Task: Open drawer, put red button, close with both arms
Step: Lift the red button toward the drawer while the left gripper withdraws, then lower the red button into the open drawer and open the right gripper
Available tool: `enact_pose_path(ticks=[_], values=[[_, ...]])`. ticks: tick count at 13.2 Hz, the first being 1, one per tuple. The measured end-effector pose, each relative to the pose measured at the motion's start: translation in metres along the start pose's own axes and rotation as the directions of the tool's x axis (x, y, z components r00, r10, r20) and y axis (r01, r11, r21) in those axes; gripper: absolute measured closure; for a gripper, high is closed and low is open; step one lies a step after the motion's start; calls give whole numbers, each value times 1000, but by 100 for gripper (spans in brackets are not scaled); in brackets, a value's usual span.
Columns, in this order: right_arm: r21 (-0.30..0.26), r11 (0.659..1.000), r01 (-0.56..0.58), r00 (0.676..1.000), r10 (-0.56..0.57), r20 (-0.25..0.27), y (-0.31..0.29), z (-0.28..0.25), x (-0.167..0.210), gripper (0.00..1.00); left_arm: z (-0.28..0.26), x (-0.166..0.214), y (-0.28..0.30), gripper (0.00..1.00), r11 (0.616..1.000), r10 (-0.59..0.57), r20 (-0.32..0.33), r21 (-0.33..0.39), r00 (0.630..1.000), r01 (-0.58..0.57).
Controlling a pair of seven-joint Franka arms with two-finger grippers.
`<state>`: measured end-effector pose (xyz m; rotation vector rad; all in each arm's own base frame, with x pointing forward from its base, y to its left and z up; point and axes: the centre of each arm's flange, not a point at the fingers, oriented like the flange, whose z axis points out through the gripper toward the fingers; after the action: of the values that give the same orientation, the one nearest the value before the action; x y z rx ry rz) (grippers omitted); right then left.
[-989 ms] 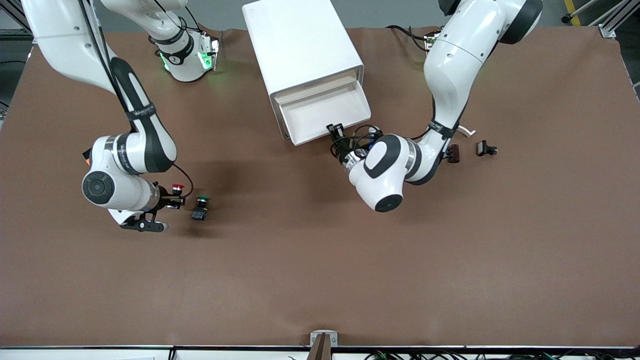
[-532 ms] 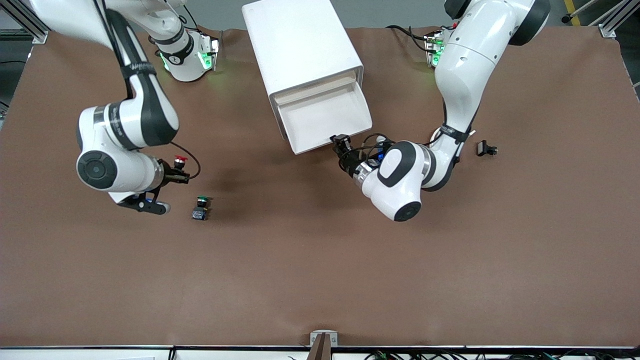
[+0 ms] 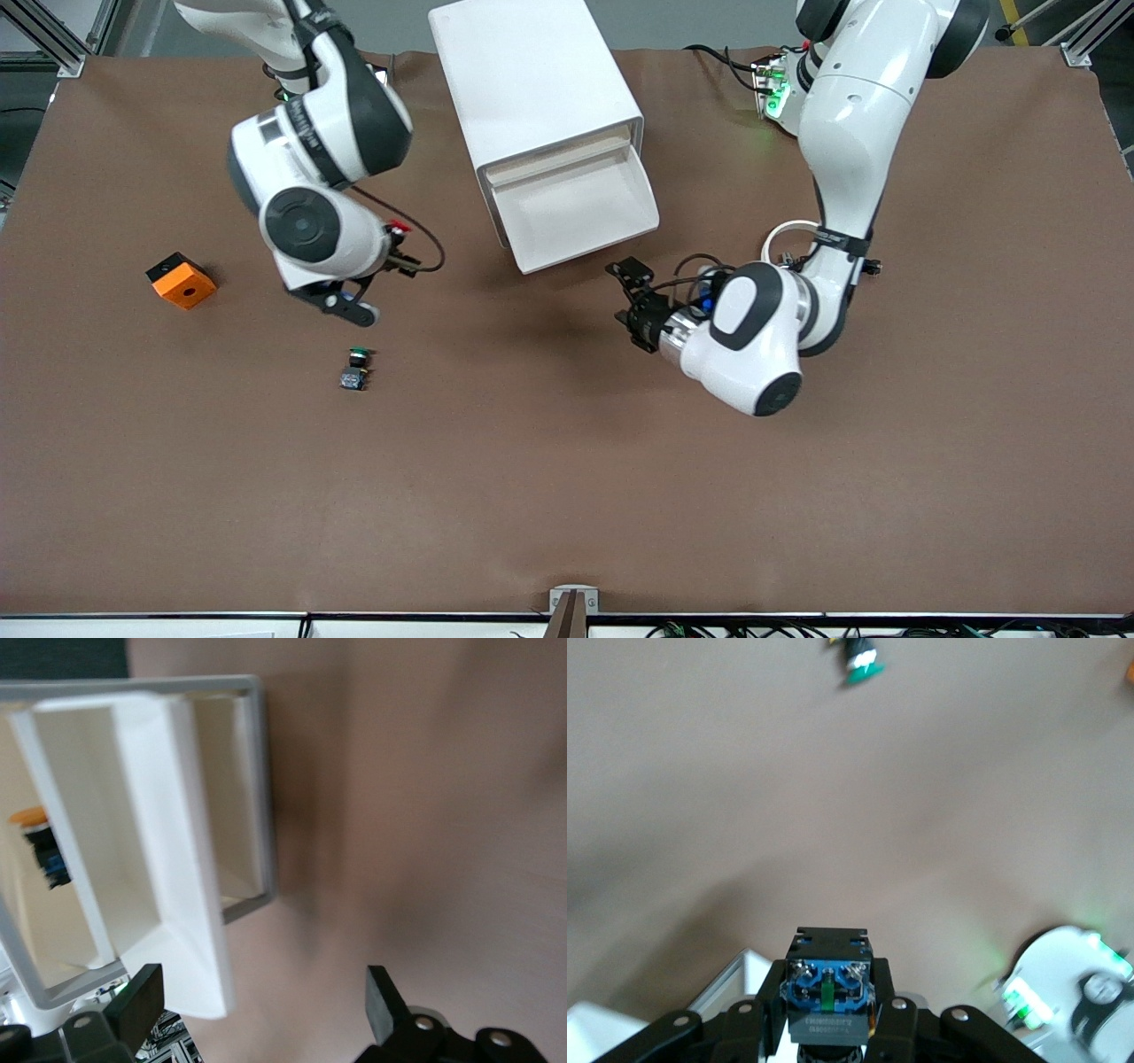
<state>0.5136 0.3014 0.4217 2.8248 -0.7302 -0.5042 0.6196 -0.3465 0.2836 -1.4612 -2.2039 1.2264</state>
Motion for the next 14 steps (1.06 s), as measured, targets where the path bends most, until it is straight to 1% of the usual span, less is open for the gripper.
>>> enact_pose_path(ticks=[3,5,6,8,10,12,14], values=[[51,990,-134,991,134,14,-43,-10,-75,59,-55,30,19,0,988,118,13,-98,993,-117],[118,962,-245,970,244,17,-69,-12,-113,59,-83,49,28,0,971,195,-1,-145,981,-193],[151,942,-300,953,301,18,-84,-8,-128,59,-95,57,28,0,959,228,-23,-167,973,-229],[191,901,-390,920,392,27,-115,15,-152,59,-113,68,24,0,935,271,-115,-206,956,-290],[208,867,-452,890,455,38,-140,42,-164,59,-127,73,13,0,907,299,-228,-233,927,-350],[216,842,-495,867,497,48,-154,60,-169,59,-143,74,-1,0,876,323,-322,-253,890,-410],[214,834,-508,859,510,49,-158,67,-174,59,-159,77,-14,0,845,348,-395,-261,851,-466]])
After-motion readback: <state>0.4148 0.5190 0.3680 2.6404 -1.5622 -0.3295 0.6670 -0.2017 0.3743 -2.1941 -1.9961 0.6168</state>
